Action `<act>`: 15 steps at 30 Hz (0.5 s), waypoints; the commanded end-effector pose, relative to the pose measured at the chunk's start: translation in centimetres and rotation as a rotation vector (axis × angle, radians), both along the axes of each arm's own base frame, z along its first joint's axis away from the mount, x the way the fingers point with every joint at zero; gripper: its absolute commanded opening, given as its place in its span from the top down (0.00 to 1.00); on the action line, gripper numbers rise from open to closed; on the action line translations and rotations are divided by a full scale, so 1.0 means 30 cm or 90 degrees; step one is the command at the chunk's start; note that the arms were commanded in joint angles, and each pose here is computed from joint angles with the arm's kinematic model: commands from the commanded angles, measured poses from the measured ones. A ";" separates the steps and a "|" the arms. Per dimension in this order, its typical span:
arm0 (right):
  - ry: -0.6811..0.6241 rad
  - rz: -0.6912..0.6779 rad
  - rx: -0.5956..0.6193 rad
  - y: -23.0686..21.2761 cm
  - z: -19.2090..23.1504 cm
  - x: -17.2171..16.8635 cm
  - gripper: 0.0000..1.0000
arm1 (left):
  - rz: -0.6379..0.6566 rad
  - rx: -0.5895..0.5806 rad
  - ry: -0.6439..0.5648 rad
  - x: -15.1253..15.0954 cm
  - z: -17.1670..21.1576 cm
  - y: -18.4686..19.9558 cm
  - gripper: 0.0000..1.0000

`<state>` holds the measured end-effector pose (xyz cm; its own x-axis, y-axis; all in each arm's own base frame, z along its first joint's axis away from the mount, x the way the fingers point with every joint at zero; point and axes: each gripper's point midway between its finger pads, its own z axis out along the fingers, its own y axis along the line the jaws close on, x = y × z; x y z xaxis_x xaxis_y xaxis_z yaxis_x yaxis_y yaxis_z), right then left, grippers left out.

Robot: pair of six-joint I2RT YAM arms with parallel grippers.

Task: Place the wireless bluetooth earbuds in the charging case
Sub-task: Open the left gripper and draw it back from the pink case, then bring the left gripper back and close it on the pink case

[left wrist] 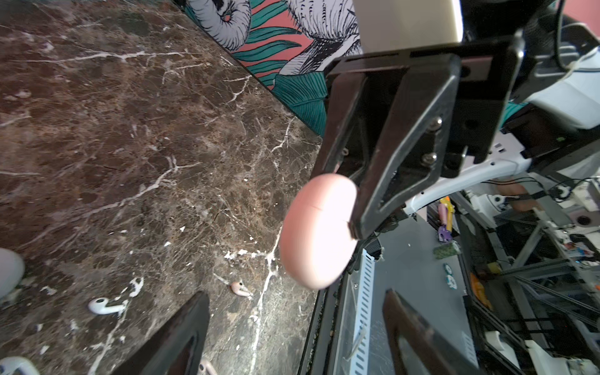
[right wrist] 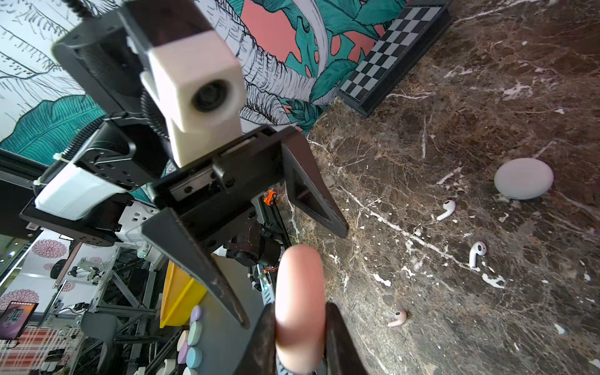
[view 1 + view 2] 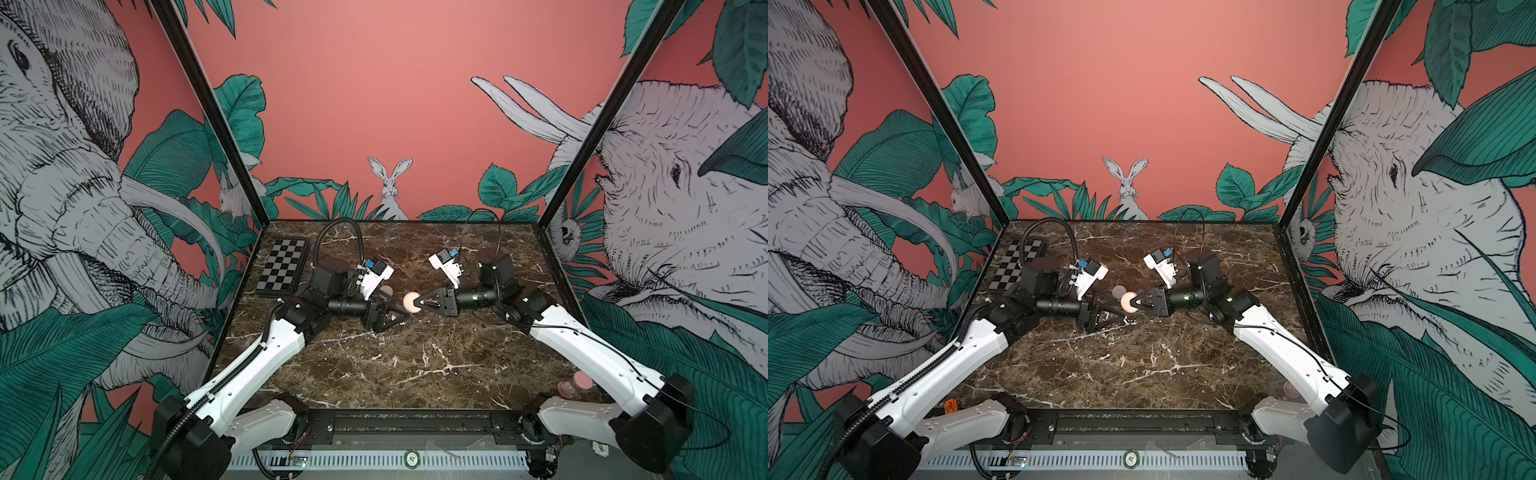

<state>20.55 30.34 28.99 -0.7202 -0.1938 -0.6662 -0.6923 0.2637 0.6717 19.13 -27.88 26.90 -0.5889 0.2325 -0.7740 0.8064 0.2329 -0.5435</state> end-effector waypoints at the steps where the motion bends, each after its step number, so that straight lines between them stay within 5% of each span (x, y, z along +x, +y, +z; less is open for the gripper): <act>1: -0.044 0.025 0.041 0.003 0.072 -0.024 1.00 | -0.050 -0.061 -0.012 -0.036 0.080 -0.014 0.17; 15: -0.039 0.050 0.067 0.015 0.074 -0.048 1.00 | -0.098 -0.083 0.013 -0.046 0.093 -0.036 0.46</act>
<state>19.76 30.63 30.13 -0.6967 -0.1859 -0.6928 -0.7173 0.1899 0.6704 17.97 -28.88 28.06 -0.5998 0.2367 -0.7643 0.7964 0.0848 -0.5987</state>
